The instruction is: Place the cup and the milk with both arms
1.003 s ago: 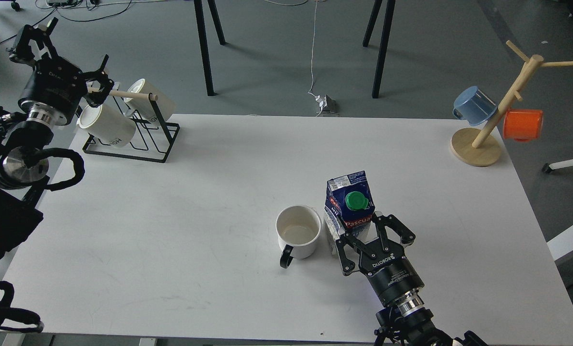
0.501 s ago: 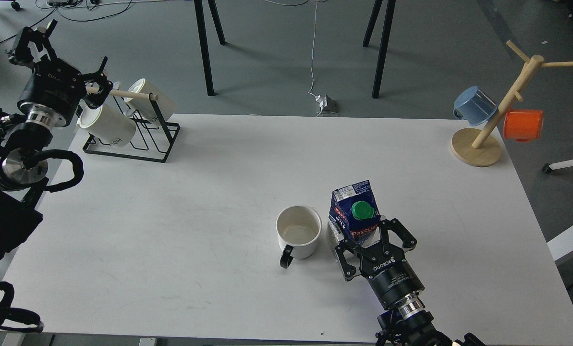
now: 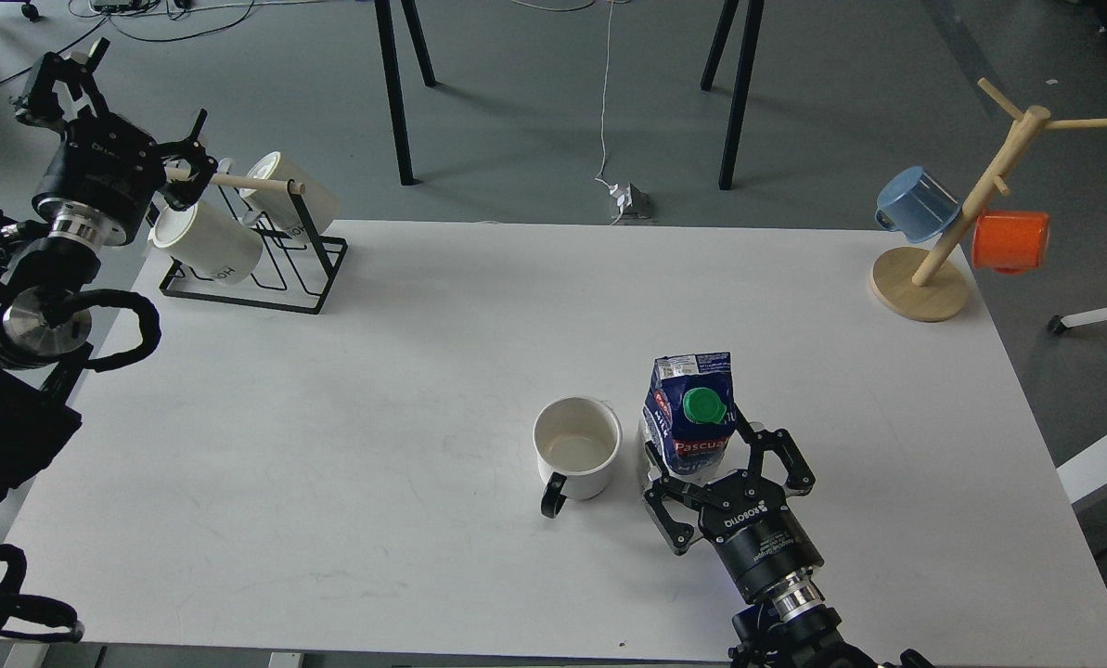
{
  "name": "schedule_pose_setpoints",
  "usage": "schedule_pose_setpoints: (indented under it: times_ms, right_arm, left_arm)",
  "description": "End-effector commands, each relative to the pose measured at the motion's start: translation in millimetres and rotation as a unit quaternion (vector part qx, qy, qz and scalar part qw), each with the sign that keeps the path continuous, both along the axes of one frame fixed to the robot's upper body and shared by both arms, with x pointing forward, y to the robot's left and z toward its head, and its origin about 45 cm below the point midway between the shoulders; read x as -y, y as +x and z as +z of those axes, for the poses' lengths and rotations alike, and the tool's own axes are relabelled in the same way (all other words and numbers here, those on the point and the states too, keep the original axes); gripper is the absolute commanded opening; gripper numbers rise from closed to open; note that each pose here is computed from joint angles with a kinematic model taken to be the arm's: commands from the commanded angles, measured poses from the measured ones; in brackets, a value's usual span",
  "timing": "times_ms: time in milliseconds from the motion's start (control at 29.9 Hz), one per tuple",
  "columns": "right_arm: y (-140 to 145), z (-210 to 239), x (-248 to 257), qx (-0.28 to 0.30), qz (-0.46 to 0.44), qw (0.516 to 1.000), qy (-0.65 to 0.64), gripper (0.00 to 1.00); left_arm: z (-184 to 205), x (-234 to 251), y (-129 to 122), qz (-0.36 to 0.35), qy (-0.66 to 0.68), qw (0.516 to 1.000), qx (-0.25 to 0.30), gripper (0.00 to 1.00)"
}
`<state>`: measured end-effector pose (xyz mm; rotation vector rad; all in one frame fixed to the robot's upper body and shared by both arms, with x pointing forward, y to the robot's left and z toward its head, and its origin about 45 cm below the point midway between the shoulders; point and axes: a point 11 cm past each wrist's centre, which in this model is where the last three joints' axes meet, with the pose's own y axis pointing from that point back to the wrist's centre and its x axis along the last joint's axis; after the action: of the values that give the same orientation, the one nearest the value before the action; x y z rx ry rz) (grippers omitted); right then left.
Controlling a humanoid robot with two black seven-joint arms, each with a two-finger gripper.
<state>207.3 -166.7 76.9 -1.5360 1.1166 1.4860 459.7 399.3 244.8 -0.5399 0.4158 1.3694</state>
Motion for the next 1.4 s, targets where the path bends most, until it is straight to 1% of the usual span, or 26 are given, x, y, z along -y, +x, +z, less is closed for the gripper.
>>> schedule_pose_setpoints:
  times_ms: [0, 267, 435, 535, 635, 769, 869, 969, 1036, 1203, 1237, 1370]
  right_arm:
    - [-11, -6, 1, -0.015, -0.003, 1.0, 0.001, 0.98]
    - [-39, -21, 20, -0.047, -0.004, 0.999, -0.021, 0.99]
    - [-45, 0, 50, -0.022, 0.015, 0.998, -0.055, 0.99]
    - [-37, 16, 86, 0.001, 0.008, 0.995, -0.095, 0.99]
    - [-30, 30, 128, 0.018, -0.032, 0.991, -0.131, 0.99]
    - [-13, 57, 187, 0.048, -0.078, 0.979, -0.184, 0.98]
    - [9, 85, 219, 0.09, -0.117, 0.967, -0.21, 0.98]
    - [42, 116, 237, 0.143, -0.147, 0.954, -0.217, 0.98]
    - [60, 125, 246, 0.158, -0.157, 0.949, -0.225, 0.98]
    - [121, 178, 272, 0.209, -0.146, 0.927, -0.276, 0.95]
    - [132, 183, 274, 0.212, -0.145, 0.926, -0.277, 0.95]
    - [187, 218, 269, 0.24, -0.141, 0.916, -0.289, 0.96]
  left_arm:
    - [1, -1, 0, 0.001, 0.001, 1.0, 0.0, 1.0]
    - [1, -4, -1, 0.003, 0.003, 1.0, 0.0, 1.0]
    - [-2, -5, -1, 0.007, 0.002, 1.0, -0.005, 1.0]
    - [-2, -7, -1, 0.011, 0.002, 1.0, -0.005, 1.0]
    - [0, -5, 1, 0.009, 0.001, 1.0, -0.002, 1.0]
    - [3, -5, 3, 0.012, 0.003, 1.0, -0.002, 1.0]
    - [3, -4, 3, 0.011, 0.003, 1.0, -0.001, 1.0]
    - [2, -4, 3, 0.01, 0.003, 1.0, -0.004, 1.0]
    - [2, -5, 3, 0.01, 0.003, 1.0, -0.006, 1.0]
    - [0, -1, 3, 0.006, -0.005, 1.0, -0.006, 1.0]
    - [1, -1, 3, 0.008, -0.008, 1.0, -0.005, 1.0]
    - [1, -1, 3, 0.009, -0.015, 1.0, -0.002, 1.0]
